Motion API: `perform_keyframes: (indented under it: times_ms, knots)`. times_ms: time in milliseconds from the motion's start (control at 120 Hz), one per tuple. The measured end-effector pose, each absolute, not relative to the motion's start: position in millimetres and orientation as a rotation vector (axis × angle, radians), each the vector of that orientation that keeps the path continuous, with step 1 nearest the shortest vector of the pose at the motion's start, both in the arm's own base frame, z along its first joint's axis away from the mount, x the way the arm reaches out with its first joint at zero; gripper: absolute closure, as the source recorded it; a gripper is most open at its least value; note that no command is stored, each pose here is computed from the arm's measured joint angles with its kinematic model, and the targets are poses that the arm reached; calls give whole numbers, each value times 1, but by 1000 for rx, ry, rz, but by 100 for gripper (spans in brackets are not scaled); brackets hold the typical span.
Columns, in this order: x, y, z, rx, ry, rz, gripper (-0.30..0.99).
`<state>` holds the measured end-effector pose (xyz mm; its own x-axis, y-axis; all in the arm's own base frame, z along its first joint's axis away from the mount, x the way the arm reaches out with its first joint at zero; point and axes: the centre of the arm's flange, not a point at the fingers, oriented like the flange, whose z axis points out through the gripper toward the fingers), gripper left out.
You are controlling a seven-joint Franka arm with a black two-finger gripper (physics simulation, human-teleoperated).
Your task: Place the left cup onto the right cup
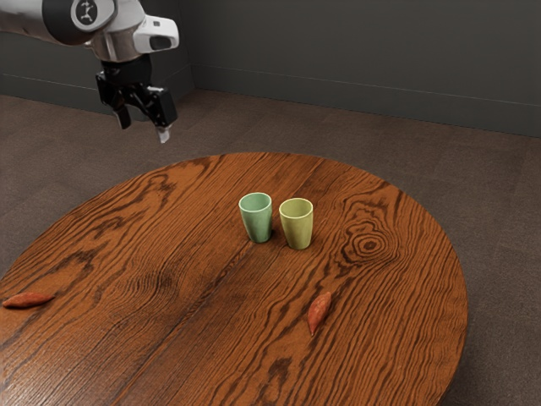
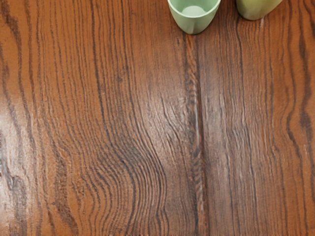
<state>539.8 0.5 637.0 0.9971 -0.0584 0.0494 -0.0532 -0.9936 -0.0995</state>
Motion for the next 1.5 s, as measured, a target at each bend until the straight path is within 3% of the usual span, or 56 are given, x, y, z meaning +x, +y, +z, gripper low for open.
perform_keyframes:
  times_ms: [167,417,608,892,1158,1500]
  knots:
    - [552,9,627,-3045,61,-14,0]
    - [660,33,585,-3024,17,9,0]
    - [710,19,559,-3024,55,-10,0]
    - [723,35,480,-3025,39,166,0]
    - [740,32,416,-3035,53,231,0]
    - [750,21,391,-3049,80,198,0]
